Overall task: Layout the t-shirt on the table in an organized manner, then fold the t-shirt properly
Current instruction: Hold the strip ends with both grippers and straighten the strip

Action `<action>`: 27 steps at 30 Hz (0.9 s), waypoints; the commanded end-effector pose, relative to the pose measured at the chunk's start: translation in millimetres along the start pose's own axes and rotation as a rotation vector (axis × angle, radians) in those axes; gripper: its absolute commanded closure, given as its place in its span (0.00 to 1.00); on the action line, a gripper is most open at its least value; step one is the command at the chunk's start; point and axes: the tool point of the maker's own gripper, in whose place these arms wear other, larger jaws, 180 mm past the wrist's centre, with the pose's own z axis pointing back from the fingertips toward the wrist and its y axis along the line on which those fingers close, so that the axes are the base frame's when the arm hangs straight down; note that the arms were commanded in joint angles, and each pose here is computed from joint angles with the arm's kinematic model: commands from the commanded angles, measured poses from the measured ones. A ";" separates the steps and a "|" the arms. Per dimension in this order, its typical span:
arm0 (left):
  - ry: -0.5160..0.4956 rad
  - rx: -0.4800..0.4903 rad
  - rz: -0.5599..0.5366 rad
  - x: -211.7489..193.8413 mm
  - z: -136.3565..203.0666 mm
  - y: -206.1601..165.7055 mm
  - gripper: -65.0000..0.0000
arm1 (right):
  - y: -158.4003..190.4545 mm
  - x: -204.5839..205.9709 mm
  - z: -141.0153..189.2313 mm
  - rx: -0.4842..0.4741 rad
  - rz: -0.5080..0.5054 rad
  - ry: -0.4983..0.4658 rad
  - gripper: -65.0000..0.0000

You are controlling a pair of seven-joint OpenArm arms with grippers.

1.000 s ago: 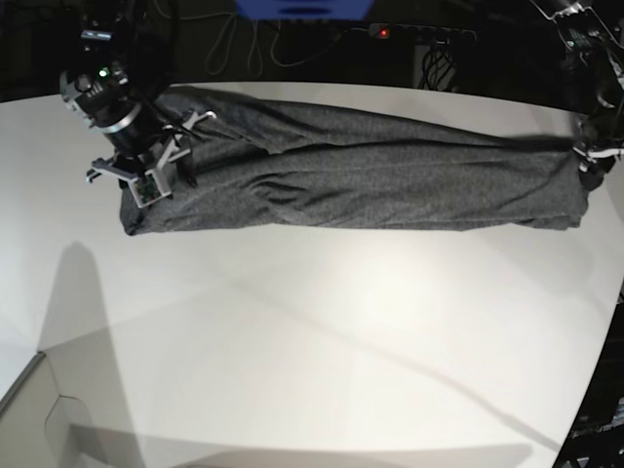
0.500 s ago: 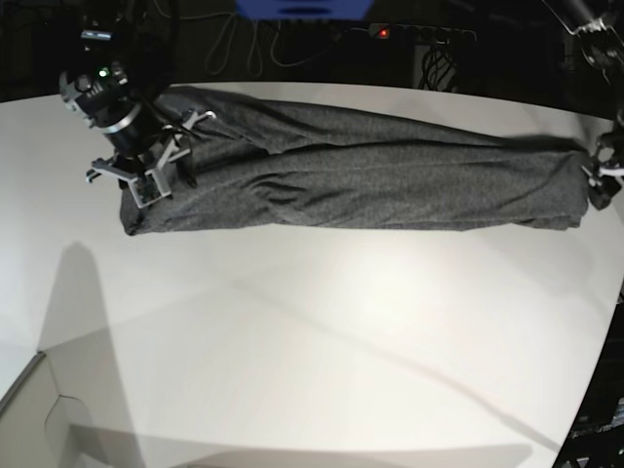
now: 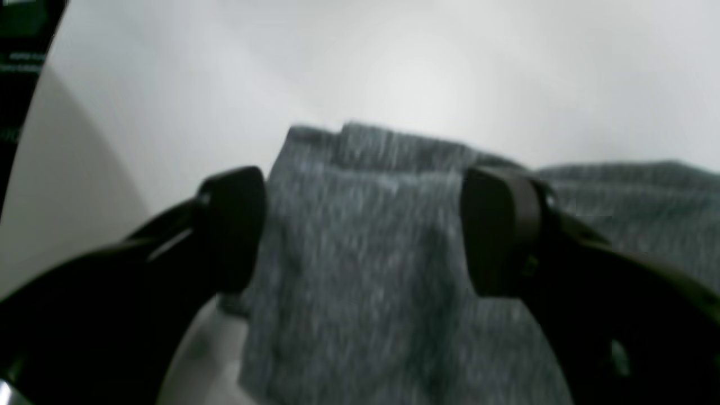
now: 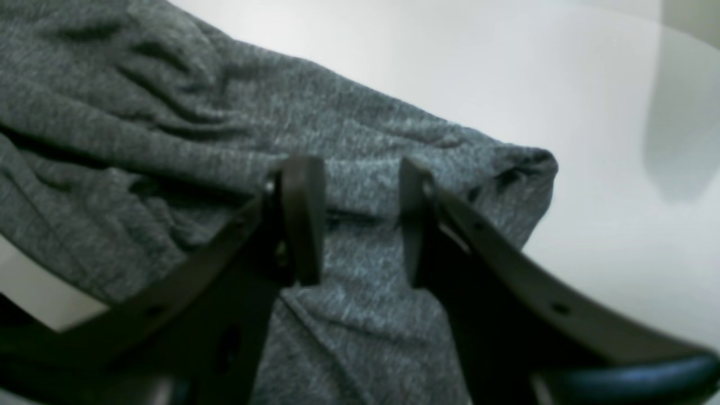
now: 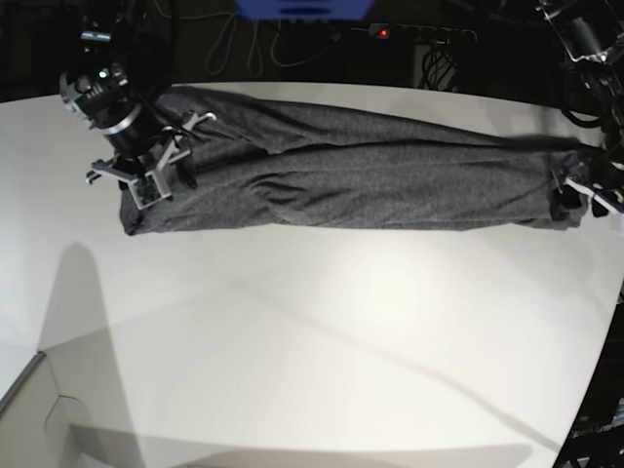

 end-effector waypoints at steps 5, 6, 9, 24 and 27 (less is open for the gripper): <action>-0.032 0.021 -0.009 9.9 3.8 17.7 0.19 | -1.1 12.3 2.3 0.003 0.006 -0.048 0.65; -0.030 0.023 -0.007 9.3 4.0 20.1 0.19 | -1.1 12.3 2.3 0.003 0.006 -0.048 0.65; 0.000 0.039 -0.001 1.8 5.0 32.1 0.19 | -1.3 12.9 2.1 0.002 0.006 -0.050 0.65; 0.035 -0.058 0.036 -29.8 -16.7 15.5 0.19 | -1.1 12.3 2.3 0.003 0.006 -0.048 0.65; 0.053 -0.051 0.058 -39.0 -16.6 19.3 0.19 | -2.0 11.3 2.8 0.001 0.008 -0.045 0.65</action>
